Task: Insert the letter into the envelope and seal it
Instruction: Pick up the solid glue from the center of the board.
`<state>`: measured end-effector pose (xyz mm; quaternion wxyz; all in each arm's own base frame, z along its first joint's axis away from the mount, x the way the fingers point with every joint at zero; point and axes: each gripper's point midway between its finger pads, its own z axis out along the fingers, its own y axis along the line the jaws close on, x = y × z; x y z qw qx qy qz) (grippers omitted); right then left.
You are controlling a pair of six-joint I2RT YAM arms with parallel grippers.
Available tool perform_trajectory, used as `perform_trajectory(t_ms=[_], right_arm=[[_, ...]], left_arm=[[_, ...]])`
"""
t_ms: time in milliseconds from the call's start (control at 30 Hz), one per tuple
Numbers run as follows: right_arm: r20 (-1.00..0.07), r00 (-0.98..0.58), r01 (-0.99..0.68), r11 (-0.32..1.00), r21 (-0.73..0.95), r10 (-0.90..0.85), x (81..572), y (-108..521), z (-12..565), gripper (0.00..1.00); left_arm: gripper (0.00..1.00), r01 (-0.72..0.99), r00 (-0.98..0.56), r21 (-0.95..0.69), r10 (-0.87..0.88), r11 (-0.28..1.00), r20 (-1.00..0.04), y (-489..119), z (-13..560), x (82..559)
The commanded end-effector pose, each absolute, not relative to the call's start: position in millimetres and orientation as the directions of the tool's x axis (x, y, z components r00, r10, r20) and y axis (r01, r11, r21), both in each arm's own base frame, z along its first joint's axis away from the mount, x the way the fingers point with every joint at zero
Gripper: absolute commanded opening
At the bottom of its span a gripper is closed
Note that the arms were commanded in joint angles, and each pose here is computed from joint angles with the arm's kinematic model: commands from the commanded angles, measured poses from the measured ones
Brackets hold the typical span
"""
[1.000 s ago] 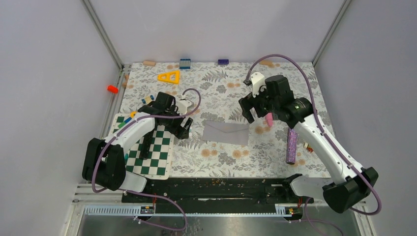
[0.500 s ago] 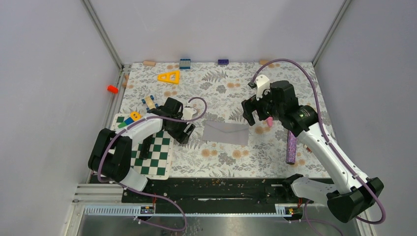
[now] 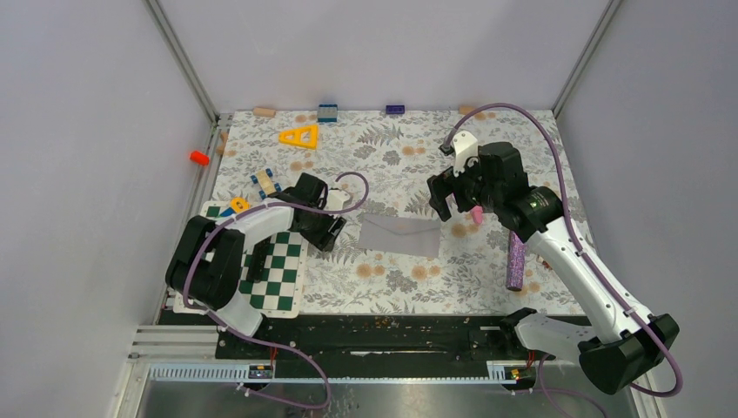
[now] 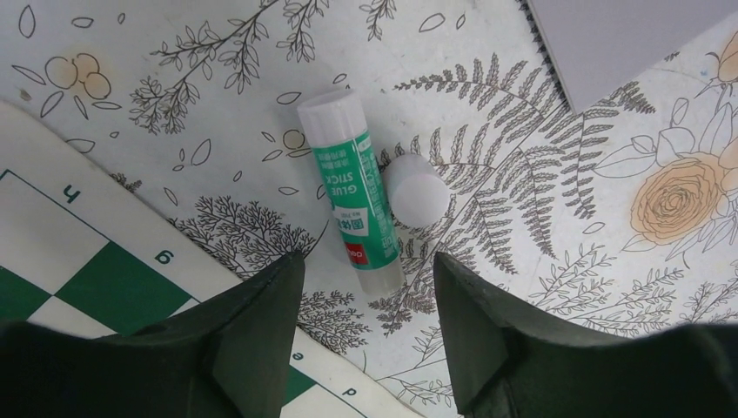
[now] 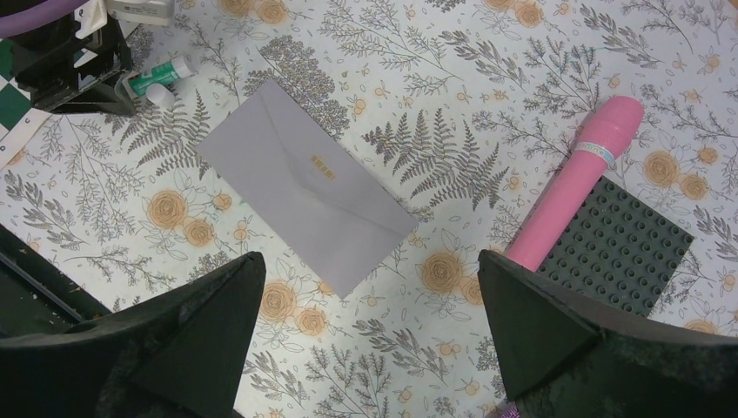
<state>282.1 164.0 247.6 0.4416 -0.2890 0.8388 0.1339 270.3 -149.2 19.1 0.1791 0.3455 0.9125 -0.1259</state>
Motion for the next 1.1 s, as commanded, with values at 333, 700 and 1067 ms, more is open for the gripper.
perform_trajectory(t_ms=[333, 700, 1067], right_arm=[[-0.840, -0.416, -0.590, 0.806, -0.043, -0.349, 289.4, 163.9, 254.3, 1.00], [-0.839, -0.418, -0.589, 0.807, -0.043, -0.349, 289.9, 164.1, 253.9, 1.00], [-0.862, -0.381, -0.677, 0.736, 0.015, -0.334, 281.4, 185.1, 260.6, 1.00]], left_arm=[[0.50, 0.676, -0.674, -0.059, 0.584, 0.734, -0.452, -160.0, 25.2, 292.8], [0.24, 0.676, -0.673, -0.047, 0.590, 0.736, -0.445, -160.1, 24.0, 293.9], [0.11, 0.711, -0.584, 0.007, 0.596, 0.703, -0.550, -162.3, 67.9, 300.3]])
